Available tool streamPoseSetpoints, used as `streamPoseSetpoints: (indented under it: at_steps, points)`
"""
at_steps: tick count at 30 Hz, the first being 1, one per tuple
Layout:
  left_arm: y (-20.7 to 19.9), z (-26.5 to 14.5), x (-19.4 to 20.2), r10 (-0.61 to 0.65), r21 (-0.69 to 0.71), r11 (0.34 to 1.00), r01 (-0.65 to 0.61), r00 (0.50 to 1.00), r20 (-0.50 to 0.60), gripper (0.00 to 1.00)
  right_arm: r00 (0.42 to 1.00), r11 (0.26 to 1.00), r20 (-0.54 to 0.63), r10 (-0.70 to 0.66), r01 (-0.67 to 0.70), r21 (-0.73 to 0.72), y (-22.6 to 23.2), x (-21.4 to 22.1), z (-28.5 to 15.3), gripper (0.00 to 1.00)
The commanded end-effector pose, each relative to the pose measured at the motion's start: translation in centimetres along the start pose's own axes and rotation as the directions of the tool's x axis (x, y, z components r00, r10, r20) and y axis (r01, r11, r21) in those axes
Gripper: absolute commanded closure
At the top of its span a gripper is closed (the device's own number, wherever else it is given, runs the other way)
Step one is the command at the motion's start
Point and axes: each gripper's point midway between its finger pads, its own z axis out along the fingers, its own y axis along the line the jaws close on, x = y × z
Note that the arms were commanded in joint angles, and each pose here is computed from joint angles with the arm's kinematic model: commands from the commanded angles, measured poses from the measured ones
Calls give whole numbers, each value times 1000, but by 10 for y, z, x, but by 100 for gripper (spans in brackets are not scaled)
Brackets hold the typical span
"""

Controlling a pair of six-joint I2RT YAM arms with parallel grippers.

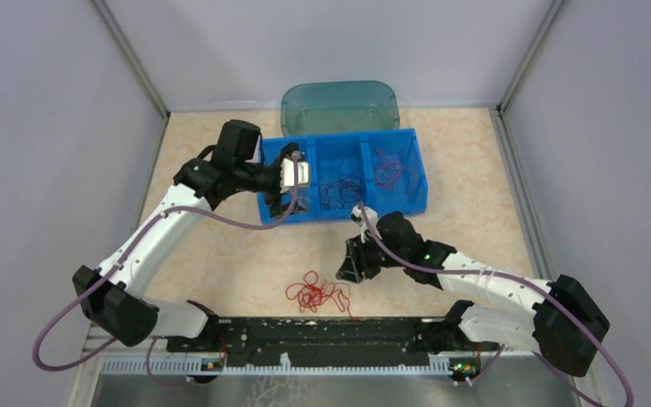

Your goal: Untangle the cables

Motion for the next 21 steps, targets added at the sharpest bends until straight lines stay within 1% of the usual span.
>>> streamPoseSetpoints:
  at_steps: [1, 4, 8, 9, 11, 15, 18, 21]
  points:
    - [3, -1, -9, 33, -3, 999, -33, 999, 36, 1, 993, 998, -98, 59, -61, -18, 2, 33, 2, 54]
    - [3, -1, -11, 35, -3, 999, -35, 999, 39, 1, 989, 997, -129, 67, -71, -29, 5, 44, 7, 55]
    - [4, -1, -12, 35, -4, 999, -35, 999, 40, 1, 982, 998, -175, 66, -69, -9, 2, 57, 16, 55]
    - [4, -1, -13, 37, -1, 999, -37, 998, 43, 1, 982, 997, -174, 70, -72, -4, 1, 58, 18, 57]
    - [3, 0, -14, 37, 2, 999, -38, 998, 46, 1, 985, 997, -153, 74, -74, 6, -1, 55, 21, 63]
    - [-1, -1, -15, 32, 12, 999, -33, 998, 54, 1, 998, 997, -22, 56, -55, 46, -5, 26, 23, 86]
    - [-11, -2, -15, -6, 28, 1000, 4, 998, 67, 1, 993, 1000, 119, 6, -10, 28, 7, -9, 11, 99]
    - [-26, -4, -18, -82, 58, 995, 76, 991, 102, 1, 959, 996, 268, -87, 85, 21, 25, -53, -10, 100]
